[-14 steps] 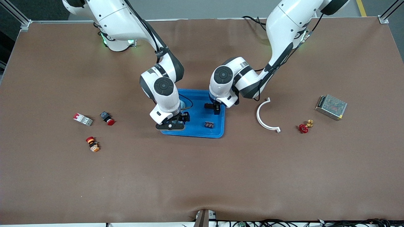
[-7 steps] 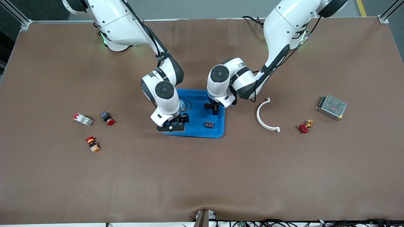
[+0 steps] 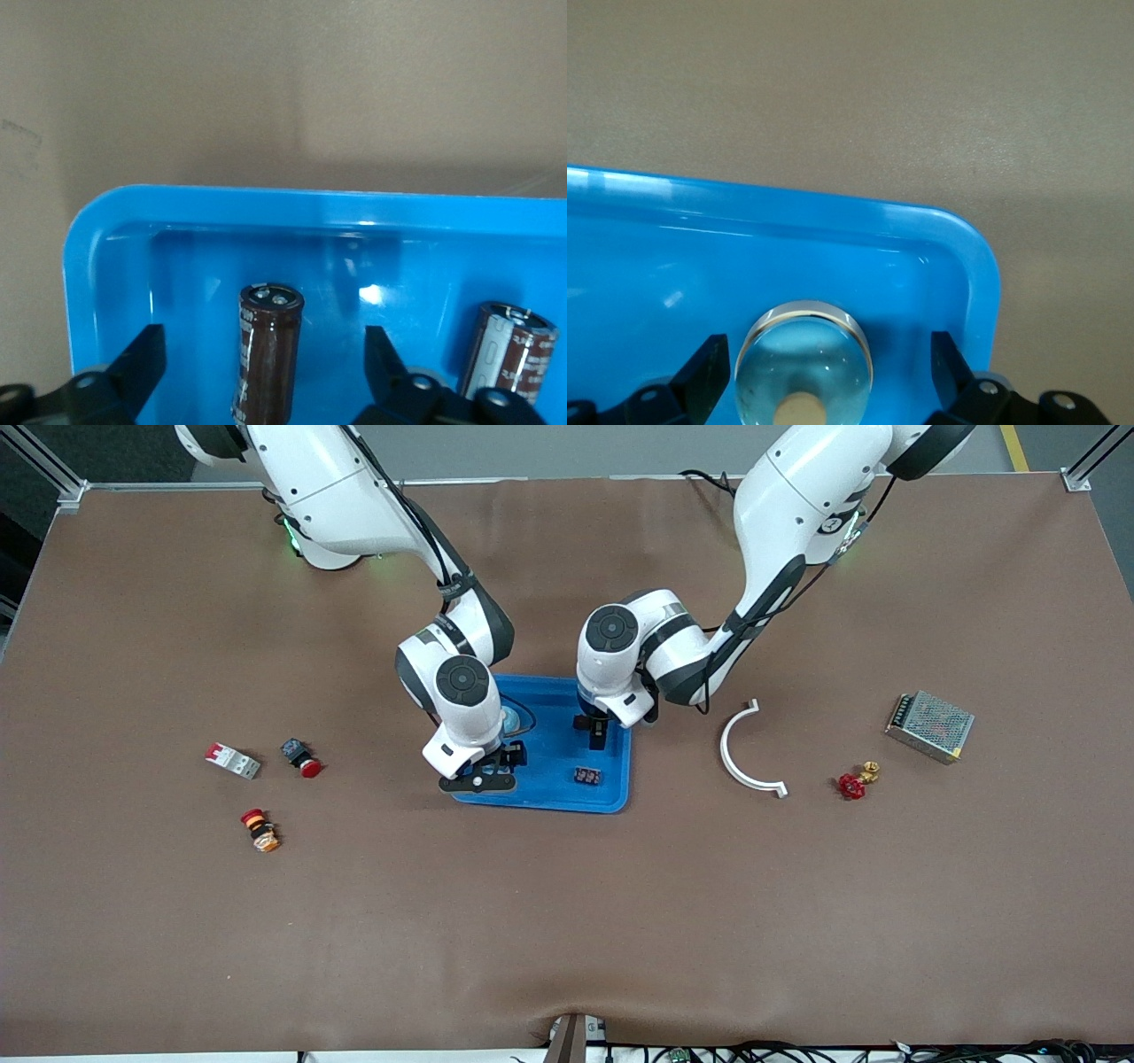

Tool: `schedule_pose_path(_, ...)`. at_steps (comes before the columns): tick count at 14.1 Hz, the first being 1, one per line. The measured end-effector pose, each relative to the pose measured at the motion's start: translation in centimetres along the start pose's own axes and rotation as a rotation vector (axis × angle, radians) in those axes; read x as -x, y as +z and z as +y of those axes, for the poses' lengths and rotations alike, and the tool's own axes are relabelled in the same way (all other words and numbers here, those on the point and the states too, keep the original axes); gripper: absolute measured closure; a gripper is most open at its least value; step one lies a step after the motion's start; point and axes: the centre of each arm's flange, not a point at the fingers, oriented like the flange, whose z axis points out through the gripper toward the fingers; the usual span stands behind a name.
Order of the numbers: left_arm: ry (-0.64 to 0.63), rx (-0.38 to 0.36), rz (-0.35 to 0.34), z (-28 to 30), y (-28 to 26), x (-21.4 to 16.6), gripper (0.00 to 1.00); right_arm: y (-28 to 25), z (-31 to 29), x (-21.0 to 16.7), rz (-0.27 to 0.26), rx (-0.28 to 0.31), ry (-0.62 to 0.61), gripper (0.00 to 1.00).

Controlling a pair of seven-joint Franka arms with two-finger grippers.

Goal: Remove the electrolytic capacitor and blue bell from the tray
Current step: 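Grasp the blue bell with the right gripper while the left gripper grasps the capacitor, then carry the bell toward the red buttons while the left gripper carries the capacitor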

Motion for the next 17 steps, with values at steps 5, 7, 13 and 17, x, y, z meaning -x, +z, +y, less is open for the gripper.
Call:
schedule_pose_path(5,0.01,0.005,0.003,-0.1,0.1,0.1,0.48,0.0,-0.5,0.4,-0.002,-0.003,-0.012,0.0)
schedule_pose_path(7,0.013,0.004,0.005,-0.1,0.2,0.1,0.53,0.0,-0.6,0.4,-0.002,-0.003,-0.014,0.0)
schedule_pose_path(13,0.101,0.041,0.025,0.1,0.2,0.2,0.69,1.4,-0.3,1.1,0.01,-0.014,-0.02,0.0)
schedule_pose_path(17,0.263,0.004,0.071,1.2,-2.2,-0.4,0.69,1.4,-0.4,1.1,0.014,-0.017,-0.025,0.3)
